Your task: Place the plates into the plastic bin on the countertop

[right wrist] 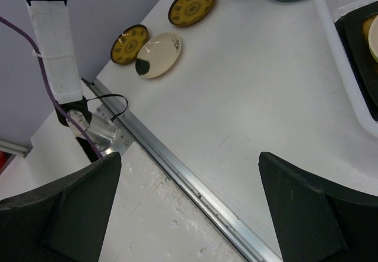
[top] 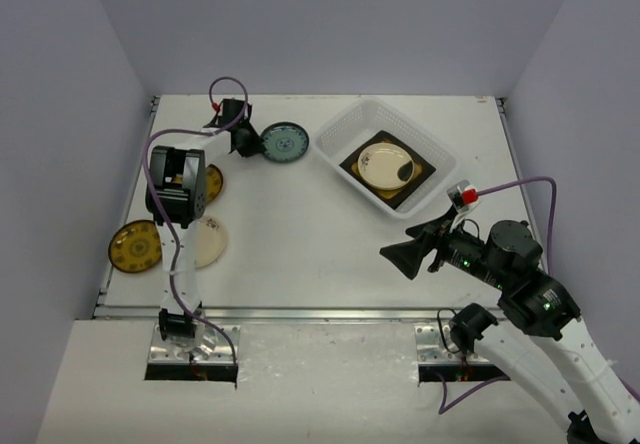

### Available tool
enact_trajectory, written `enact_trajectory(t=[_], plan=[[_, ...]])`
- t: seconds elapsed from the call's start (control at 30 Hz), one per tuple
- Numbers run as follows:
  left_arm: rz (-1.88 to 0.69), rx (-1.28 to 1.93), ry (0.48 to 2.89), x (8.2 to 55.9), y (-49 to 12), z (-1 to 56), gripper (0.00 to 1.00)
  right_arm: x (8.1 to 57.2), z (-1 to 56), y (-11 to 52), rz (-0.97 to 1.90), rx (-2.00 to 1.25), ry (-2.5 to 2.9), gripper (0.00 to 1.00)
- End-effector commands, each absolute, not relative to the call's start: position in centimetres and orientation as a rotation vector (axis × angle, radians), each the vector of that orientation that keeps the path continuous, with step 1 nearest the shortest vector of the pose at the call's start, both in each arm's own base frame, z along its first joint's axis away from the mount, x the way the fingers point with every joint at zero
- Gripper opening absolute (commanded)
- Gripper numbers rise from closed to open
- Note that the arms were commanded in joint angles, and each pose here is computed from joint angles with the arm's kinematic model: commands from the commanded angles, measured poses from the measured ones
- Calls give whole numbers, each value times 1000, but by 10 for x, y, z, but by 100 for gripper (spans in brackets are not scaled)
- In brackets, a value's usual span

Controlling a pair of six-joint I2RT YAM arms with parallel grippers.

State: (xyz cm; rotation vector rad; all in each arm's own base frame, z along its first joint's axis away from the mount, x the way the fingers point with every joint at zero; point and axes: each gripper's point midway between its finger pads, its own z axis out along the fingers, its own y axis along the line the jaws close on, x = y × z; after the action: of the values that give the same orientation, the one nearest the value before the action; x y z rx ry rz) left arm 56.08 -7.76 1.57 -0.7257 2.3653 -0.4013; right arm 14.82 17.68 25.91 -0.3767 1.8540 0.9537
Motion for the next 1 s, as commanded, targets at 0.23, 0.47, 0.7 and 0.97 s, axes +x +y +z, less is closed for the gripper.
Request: enact_trajectory(t=[0.23, 0.47, 0.7, 0.97], plan=[[-385, -795, 1789, 494, -29, 217, 0, 153, 271, 163, 881, -335, 1802, 99], [-796, -523, 1706, 476, -98, 301, 0, 170, 269, 134, 740, -130, 1812, 99], [-976, -231, 1901, 502, -242, 272, 0, 171, 265, 130, 750, -60, 1804, 99], [-1047, -110, 2066, 511, -329, 201, 0, 164, 270, 110, 705, 8, 1765, 99]])
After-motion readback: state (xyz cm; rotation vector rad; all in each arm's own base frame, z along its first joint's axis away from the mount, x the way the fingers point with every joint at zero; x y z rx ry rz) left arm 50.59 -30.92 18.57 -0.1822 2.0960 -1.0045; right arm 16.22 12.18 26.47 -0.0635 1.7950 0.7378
